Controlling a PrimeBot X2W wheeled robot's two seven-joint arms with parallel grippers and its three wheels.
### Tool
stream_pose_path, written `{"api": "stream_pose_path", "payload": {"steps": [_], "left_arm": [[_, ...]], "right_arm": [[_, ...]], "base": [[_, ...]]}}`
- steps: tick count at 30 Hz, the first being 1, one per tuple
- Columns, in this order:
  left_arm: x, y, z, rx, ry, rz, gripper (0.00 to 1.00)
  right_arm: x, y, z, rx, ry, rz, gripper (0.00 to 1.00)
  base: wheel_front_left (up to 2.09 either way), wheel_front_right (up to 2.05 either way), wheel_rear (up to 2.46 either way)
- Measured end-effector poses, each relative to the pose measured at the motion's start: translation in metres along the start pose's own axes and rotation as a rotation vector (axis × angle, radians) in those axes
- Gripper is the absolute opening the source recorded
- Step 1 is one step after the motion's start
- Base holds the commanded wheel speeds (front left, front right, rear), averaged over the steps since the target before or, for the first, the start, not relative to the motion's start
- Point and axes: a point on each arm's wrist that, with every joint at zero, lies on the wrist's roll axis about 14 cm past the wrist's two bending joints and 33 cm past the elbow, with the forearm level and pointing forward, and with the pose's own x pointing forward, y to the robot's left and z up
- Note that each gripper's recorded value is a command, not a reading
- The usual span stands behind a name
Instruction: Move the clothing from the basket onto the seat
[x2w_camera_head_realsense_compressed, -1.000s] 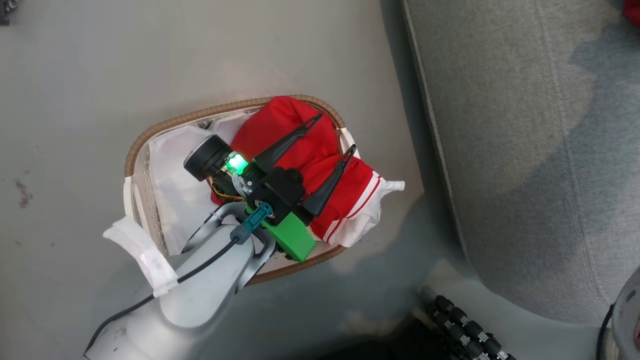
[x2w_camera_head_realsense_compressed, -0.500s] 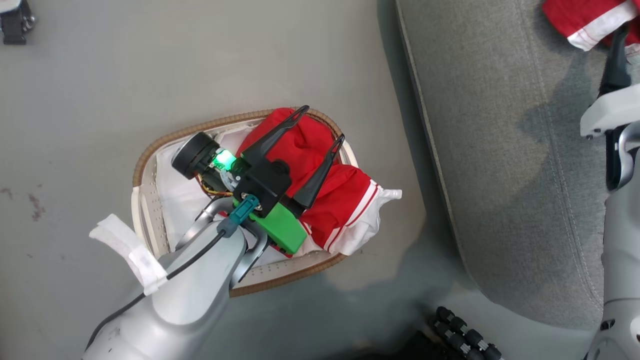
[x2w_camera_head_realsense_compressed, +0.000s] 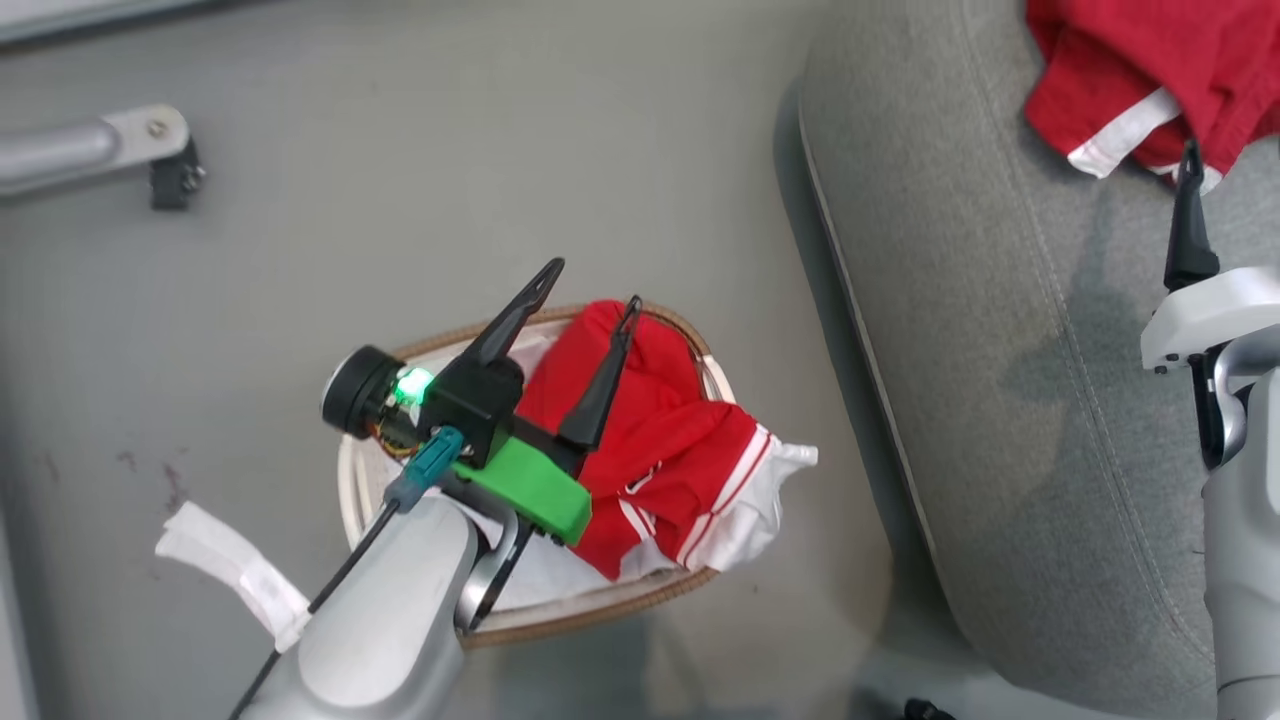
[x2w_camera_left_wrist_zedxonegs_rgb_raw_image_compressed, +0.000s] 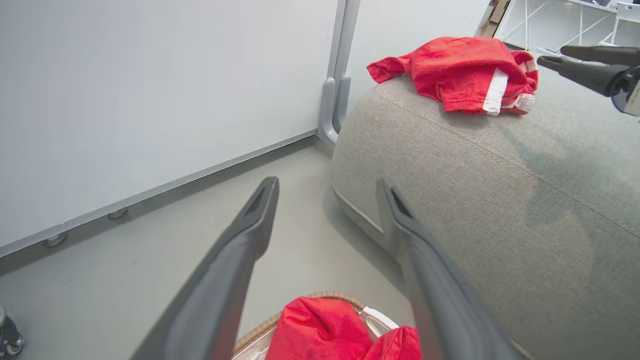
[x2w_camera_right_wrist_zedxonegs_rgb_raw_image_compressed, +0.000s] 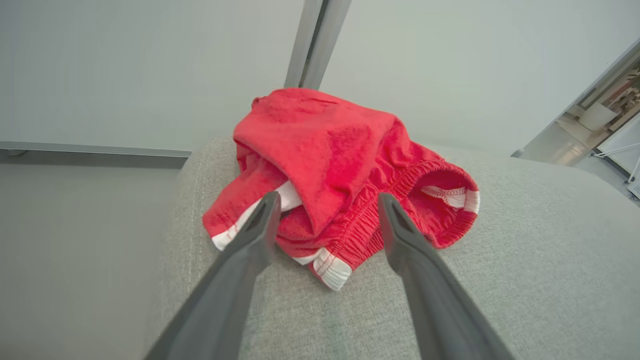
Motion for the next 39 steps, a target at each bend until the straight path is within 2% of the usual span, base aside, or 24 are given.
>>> {"api": "stream_pose_path", "payload": {"steps": [8,15,23,27,31,39], "left_arm": [[-0.04,0.02,0.04,0.006,-0.077,0.173,1.0],[-0.088,0.044,0.062,-0.001,-0.136,0.354,1.0],[-0.152,0.068,0.067,-0.001,-0.162,0.559,1.0],[-0.178,0.071,0.064,-0.006,-0.161,0.622,1.0],[-0.196,0.068,0.059,-0.012,-0.157,0.653,1.0],[-0.21,0.057,0.057,-0.032,-0.17,0.664,1.0]], "right_arm": [[-0.012,0.029,0.063,0.056,-0.158,0.089,1.0],[-0.032,0.066,0.096,0.144,-0.239,0.187,1.0],[-0.065,0.113,0.102,0.213,-0.249,0.305,1.0],[-0.084,0.123,0.091,0.248,-0.219,0.337,1.0],[-0.102,0.132,0.079,0.326,-0.181,0.369,1.0],[-0.128,0.137,0.065,0.385,-0.142,0.394,1.0]], "base": [[0.0,0.0,0.0],[0.0,0.0,0.0],[0.0,0.0,0.0],[0.0,0.0,0.0],[0.0,0.0,0.0],[0.0,0.0,0.0]]}}
